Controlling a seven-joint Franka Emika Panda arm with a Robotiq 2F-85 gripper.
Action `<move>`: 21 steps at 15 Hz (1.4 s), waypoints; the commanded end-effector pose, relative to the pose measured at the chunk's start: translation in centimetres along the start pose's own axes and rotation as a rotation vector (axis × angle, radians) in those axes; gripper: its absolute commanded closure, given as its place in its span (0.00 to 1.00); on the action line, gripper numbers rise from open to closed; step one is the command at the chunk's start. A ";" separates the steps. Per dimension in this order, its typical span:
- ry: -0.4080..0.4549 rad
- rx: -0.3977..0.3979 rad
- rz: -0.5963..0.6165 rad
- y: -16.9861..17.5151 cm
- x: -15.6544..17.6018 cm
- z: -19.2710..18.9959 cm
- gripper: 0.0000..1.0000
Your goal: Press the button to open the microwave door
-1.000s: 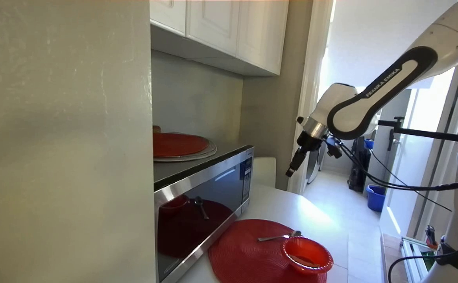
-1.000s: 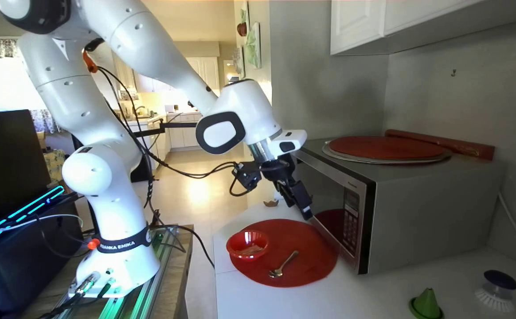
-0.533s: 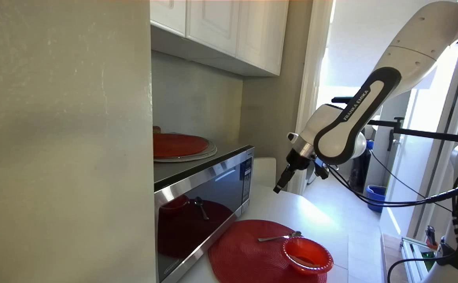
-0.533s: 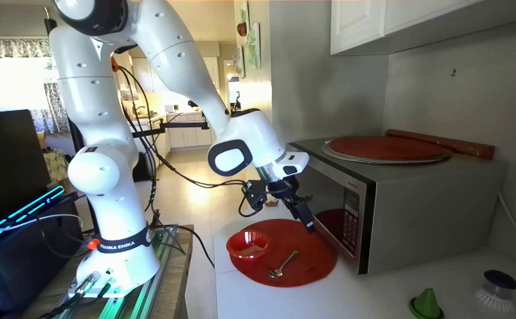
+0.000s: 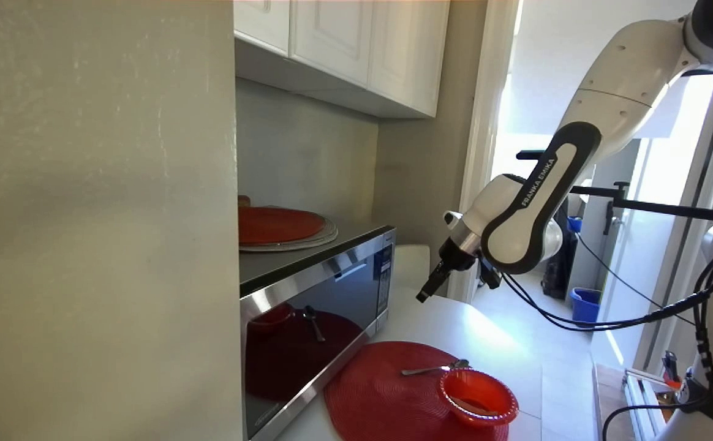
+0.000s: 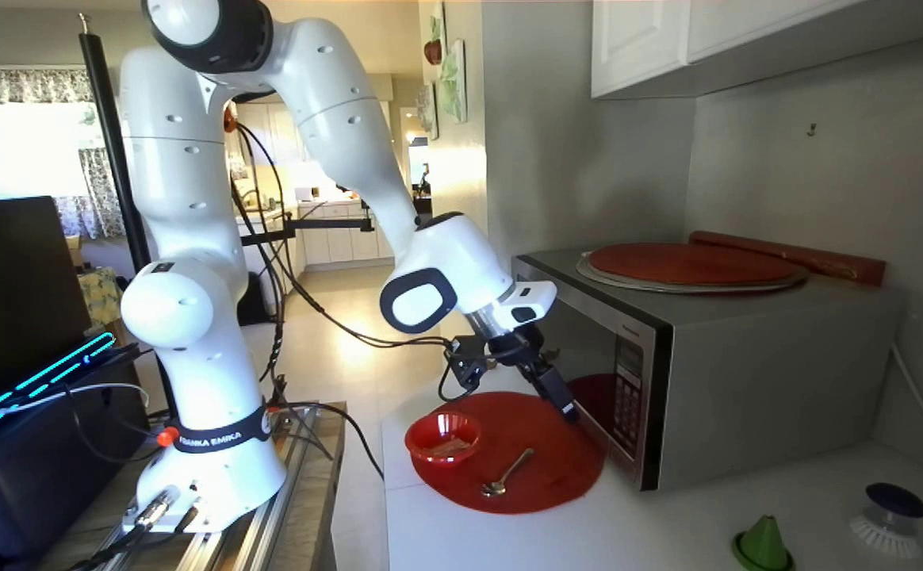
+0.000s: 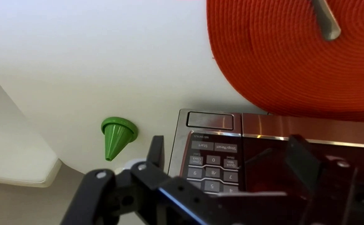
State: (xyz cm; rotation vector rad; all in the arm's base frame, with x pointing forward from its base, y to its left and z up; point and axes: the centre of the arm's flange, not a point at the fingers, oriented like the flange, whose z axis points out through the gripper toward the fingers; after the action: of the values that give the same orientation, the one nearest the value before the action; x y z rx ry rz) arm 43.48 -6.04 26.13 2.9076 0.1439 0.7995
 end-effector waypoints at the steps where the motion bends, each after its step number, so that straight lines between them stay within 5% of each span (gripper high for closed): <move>1: 0.001 0.000 0.000 0.0 0.0 0.0 0.00; 9: -0.046 -0.010 0.009 -0.2 -1.1 4.2 0.00; 10: -0.050 -0.019 0.014 -0.2 -1.4 5.1 0.25; 11: -0.052 -0.020 0.017 -0.2 -1.6 5.9 0.26; 21: -0.021 0.010 0.103 0.1 -1.6 12.4 0.98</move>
State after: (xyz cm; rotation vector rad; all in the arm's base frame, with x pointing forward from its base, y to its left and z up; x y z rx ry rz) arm 46.95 -6.35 17.17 2.9480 0.0293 0.7189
